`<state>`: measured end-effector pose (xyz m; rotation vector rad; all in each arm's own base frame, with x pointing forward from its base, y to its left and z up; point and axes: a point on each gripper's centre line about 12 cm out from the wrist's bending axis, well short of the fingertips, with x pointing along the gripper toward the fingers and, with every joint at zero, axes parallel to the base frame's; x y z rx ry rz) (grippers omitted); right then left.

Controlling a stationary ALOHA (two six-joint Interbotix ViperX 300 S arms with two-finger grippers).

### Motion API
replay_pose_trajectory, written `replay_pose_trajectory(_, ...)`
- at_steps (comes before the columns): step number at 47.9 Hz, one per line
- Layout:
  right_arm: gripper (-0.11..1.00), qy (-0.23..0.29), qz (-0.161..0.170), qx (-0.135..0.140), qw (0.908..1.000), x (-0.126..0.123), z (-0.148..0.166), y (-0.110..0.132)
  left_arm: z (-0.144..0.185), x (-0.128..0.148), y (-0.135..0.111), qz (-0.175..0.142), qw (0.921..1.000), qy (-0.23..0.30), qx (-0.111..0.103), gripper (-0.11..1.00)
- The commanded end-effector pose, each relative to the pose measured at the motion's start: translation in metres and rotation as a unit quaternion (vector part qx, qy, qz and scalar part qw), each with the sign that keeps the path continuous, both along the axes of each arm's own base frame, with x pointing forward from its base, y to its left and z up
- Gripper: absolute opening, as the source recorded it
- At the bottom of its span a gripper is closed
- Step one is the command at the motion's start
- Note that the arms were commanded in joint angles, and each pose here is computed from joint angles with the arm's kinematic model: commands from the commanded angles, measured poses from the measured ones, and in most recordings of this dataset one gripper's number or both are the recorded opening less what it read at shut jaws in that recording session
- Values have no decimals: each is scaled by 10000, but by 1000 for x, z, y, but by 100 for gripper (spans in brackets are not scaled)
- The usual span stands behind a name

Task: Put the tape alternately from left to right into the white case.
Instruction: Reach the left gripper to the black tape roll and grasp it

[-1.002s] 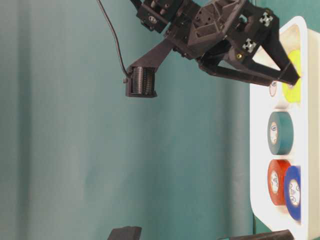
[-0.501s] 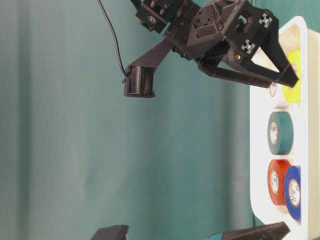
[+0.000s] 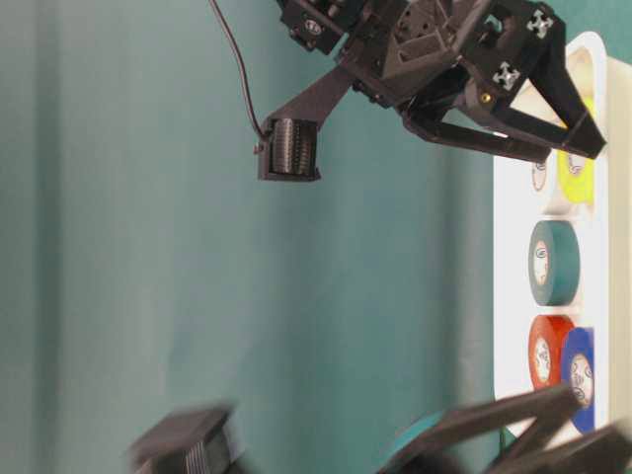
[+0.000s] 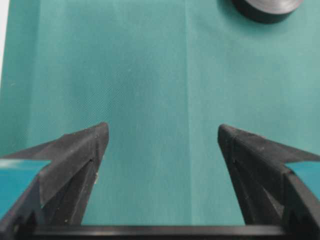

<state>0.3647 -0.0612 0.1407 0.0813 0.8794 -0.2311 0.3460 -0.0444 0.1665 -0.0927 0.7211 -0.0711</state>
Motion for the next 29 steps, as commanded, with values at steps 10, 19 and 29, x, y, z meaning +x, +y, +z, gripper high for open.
replay_pose_trajectory(10,79,-236,43,-18,9997,1,12,1,-4,53,-18,-132,9999,70,-5,100)
replay_pose_trajectory(19,79,-225,69,-41,9997,1,12,1,-6,74,-34,-147,9996,207,-131,100)
replay_pose_trajectory(29,79,-217,108,-91,9997,1,11,0,-8,95,-46,251,9970,284,-672,100)
